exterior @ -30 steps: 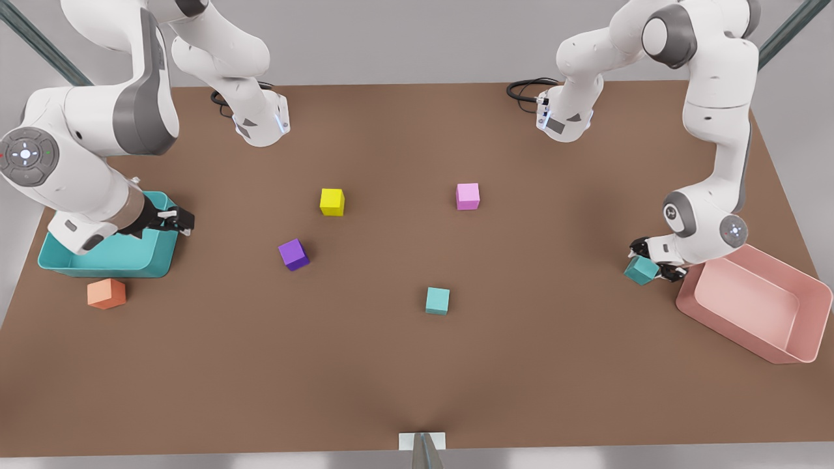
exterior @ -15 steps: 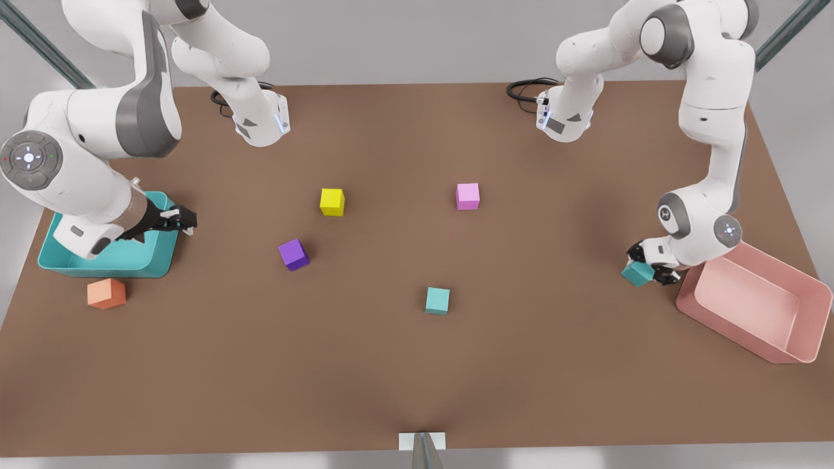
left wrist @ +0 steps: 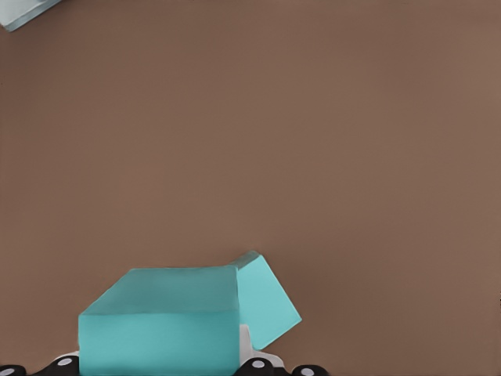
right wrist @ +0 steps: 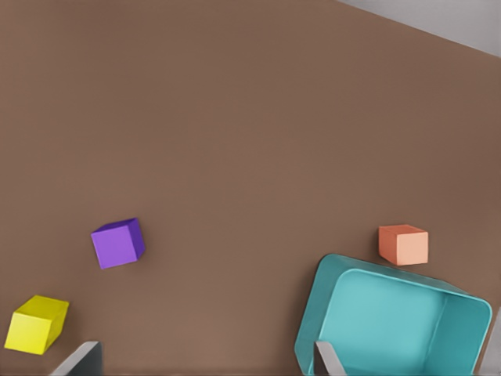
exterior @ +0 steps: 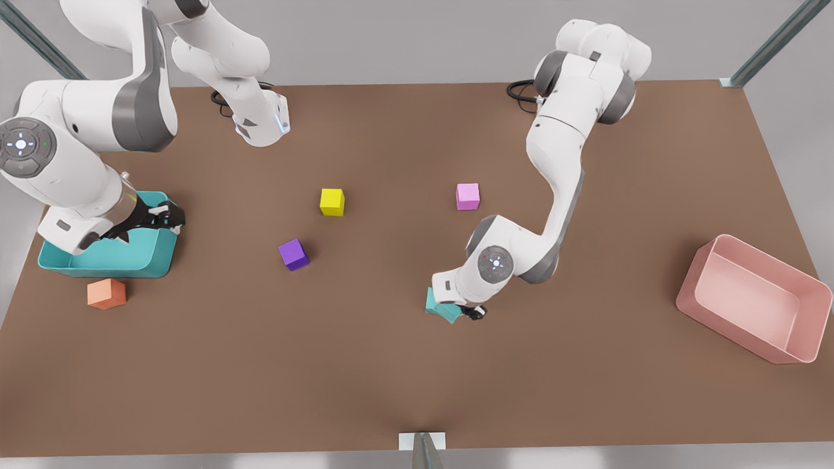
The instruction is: Stack the two blue cubes on top of each other
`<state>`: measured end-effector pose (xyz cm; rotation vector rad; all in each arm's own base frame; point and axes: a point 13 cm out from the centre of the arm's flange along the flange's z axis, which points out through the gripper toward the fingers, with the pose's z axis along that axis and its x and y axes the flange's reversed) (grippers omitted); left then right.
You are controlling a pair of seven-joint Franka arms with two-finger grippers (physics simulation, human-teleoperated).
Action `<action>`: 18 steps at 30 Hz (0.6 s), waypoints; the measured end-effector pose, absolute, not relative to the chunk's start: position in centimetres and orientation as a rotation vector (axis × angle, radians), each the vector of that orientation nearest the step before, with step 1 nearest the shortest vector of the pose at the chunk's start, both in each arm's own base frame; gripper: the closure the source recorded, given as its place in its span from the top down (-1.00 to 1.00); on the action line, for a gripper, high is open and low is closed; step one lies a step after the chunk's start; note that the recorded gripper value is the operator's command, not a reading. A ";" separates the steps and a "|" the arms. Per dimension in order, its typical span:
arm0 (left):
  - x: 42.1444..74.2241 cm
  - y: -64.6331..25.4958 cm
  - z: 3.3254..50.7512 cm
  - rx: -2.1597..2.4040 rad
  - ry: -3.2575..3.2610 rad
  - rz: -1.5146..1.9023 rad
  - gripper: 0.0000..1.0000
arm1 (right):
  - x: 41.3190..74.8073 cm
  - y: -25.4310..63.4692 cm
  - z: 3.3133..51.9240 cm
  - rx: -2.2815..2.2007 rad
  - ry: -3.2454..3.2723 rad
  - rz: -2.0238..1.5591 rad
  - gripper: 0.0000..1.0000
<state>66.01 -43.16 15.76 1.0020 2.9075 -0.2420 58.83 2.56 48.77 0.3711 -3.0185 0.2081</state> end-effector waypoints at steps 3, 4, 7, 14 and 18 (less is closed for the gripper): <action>65.8 -43.3 15.0 0.782 3.006 -0.248 -0.03 | 58.8 2.8 48.7 0.385 -3.012 0.214 1.00; 65.6 -43.3 14.8 0.714 3.033 -0.248 -0.03 | 58.8 2.8 48.7 0.388 -3.011 0.215 1.00; 64.3 -44.1 14.5 0.554 3.109 -0.256 -0.03 | 58.7 2.6 48.7 0.390 -3.009 0.218 1.00; 60.5 -46.0 13.2 0.288 3.248 -0.221 -0.03 | 58.7 2.5 48.7 0.400 -3.004 0.220 1.00; 60.5 -45.4 12.9 0.133 3.278 -0.197 -0.03 | 58.6 2.6 48.6 0.406 -3.002 0.218 1.00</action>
